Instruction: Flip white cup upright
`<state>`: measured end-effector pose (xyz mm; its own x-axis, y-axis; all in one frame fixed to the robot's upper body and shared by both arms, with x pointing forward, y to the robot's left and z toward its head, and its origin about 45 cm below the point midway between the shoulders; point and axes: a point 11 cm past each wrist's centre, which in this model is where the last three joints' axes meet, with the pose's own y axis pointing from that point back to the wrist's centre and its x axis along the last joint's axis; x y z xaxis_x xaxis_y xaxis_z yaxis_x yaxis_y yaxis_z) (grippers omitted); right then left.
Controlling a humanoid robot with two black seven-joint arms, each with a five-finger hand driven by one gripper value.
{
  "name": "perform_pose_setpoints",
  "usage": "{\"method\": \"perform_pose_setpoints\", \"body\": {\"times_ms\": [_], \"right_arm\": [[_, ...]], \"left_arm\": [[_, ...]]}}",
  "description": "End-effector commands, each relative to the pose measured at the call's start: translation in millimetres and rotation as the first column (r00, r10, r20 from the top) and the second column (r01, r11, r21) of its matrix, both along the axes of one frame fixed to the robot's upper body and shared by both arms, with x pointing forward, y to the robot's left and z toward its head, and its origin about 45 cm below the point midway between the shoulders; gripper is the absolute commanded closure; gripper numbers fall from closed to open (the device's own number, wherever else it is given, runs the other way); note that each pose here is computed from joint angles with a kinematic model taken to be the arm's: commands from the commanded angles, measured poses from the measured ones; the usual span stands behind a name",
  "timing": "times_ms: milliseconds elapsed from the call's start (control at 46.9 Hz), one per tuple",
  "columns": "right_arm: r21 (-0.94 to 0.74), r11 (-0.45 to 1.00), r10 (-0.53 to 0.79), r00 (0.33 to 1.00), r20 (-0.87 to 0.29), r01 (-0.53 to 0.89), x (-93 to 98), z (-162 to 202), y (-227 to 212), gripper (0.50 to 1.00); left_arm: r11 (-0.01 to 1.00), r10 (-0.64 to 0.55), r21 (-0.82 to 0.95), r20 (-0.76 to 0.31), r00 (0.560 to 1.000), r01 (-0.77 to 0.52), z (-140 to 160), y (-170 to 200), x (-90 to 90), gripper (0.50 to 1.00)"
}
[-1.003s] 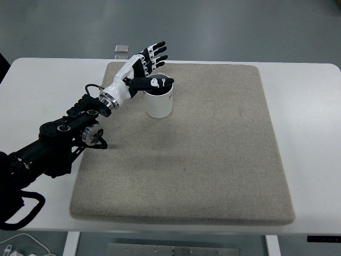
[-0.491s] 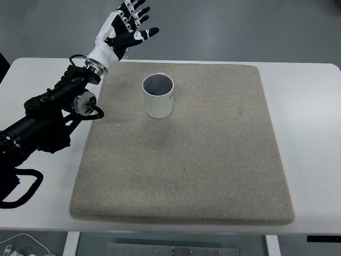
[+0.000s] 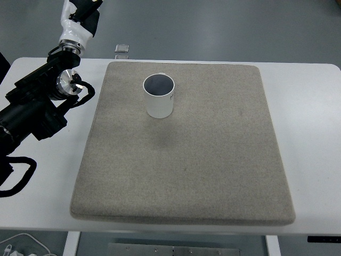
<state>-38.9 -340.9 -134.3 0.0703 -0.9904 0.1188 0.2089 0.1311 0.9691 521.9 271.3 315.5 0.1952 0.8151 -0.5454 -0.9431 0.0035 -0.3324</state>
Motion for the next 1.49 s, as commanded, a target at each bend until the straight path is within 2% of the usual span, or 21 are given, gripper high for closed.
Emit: {"method": "perform_pose_setpoints", "body": {"times_ms": [0,192,320,427,555,726,982,1131,1302,1473], "right_arm": [[-0.002,1.0,-0.002,1.0,0.0,0.002,0.0,0.1,-0.5,0.57],[-0.002,1.0,-0.005,1.0,0.001,0.005,0.1,0.0,-0.4,0.57],[0.0,1.0,-0.005,1.0,0.001,0.005,0.1,0.0,0.1,0.57],[-0.002,1.0,-0.005,1.0,0.001,0.005,0.1,0.0,-0.4,0.57],[-0.002,1.0,-0.005,1.0,0.001,0.005,0.1,0.0,-0.4,0.57],[-0.002,1.0,-0.005,1.0,0.001,0.005,0.1,0.0,-0.4,0.57],[0.001,1.0,-0.002,1.0,0.016,0.002,1.7,-0.4,0.1,0.57],[0.005,1.0,0.008,0.995,0.095,-0.008,9.7,-1.8,0.0,0.57],[0.004,1.0,0.009,0.996,0.091,-0.009,9.4,-1.7,0.0,0.57],[0.004,1.0,0.009,0.996,0.093,-0.01,10.3,-1.7,0.0,0.57]], "left_arm": [[0.999,0.002,-0.046,-0.052,0.999,-0.004,-4.3,3.4,2.4,0.506],[0.999,-0.041,-0.039,-0.211,0.977,0.033,-27.1,1.7,4.0,0.504],[0.996,-0.083,-0.064,-0.268,0.96,0.068,-34.9,2.4,3.7,0.504],[0.991,-0.113,-0.103,-0.341,0.933,0.083,-53.9,6.5,-1.5,0.501],[0.972,-0.166,-0.216,-0.379,0.91,0.088,-58.4,9.9,-2.1,0.504],[0.957,-0.218,-0.271,-0.426,0.878,0.106,-71.3,7.6,-6.3,0.501],[0.924,-0.31,-0.329,-0.338,0.888,0.197,-80.1,1.8,-16.4,0.501],[0.924,-0.31,-0.33,-0.353,0.883,0.193,-83.3,3.1,-17.0,0.501],[0.926,-0.288,-0.346,-0.39,0.875,0.151,-97.8,8.3,-18.4,0.501],[0.926,-0.285,-0.348,-0.396,0.873,0.145,-99.4,10.0,-18.5,0.504]]}}
